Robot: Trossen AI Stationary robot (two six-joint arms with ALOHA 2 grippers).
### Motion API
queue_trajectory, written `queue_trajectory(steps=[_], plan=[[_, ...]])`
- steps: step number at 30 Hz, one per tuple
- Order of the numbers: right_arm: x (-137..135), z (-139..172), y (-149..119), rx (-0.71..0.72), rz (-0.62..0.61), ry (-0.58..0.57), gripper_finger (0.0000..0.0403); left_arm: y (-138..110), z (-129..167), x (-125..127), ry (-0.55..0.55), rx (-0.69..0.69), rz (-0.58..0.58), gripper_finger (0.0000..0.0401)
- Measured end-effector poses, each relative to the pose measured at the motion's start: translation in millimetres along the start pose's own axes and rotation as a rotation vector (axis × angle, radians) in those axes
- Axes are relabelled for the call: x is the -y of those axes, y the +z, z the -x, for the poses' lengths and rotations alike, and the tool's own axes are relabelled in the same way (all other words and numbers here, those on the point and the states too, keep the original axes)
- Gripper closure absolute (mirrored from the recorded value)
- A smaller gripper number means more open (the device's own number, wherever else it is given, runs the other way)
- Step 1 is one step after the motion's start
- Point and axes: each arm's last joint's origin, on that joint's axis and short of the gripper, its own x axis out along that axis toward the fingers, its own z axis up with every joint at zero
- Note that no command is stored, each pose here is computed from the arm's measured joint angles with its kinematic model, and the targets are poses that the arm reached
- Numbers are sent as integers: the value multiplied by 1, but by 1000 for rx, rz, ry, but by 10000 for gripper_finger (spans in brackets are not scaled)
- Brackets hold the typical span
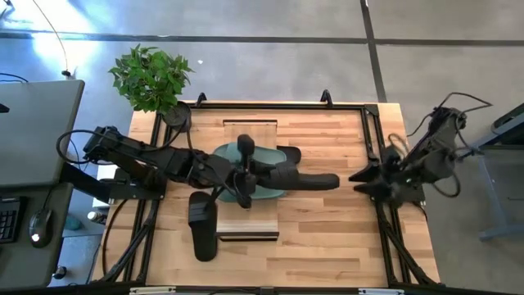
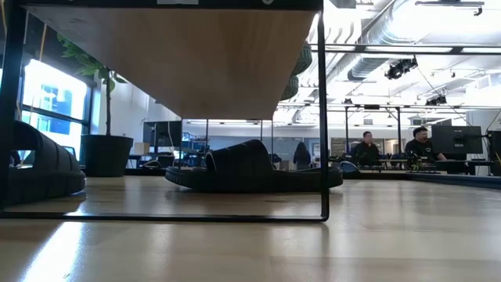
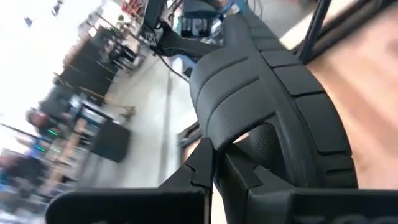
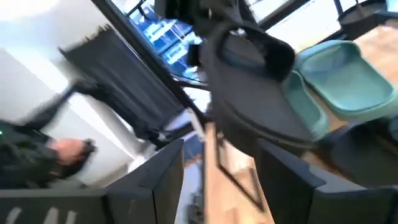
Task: Pick and place slides into the shelf
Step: Put the black slipper under the shelf
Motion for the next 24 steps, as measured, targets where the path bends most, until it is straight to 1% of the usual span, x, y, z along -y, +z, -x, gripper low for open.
queue_trajectory(steps=[2,4,6,10,13,16,18,21,24], plan=[[-2,10,12,2,-101,9,217,0,1,0,24,-16,-108,401],[0,19,21,2,-239,6,217,2,3,1,40,-28,-200,401],[3,28,29,4,-418,5,217,2,4,1,57,-40,-245,401],[10,41,36,0,-699,12,217,3,4,-2,95,-54,-314,401],[15,45,36,-5,-861,-3,217,3,3,-5,152,-106,-401,401],[18,45,33,-23,-968,-35,217,5,-1,-4,194,-137,-493,401],[19,44,31,-25,-1011,-59,217,5,-5,-2,206,-160,-565,401],[20,43,30,5,-1030,-83,217,8,-11,0,230,-156,-618,401],[23,42,29,46,-1031,-114,217,12,-18,3,261,-152,-637,401]])
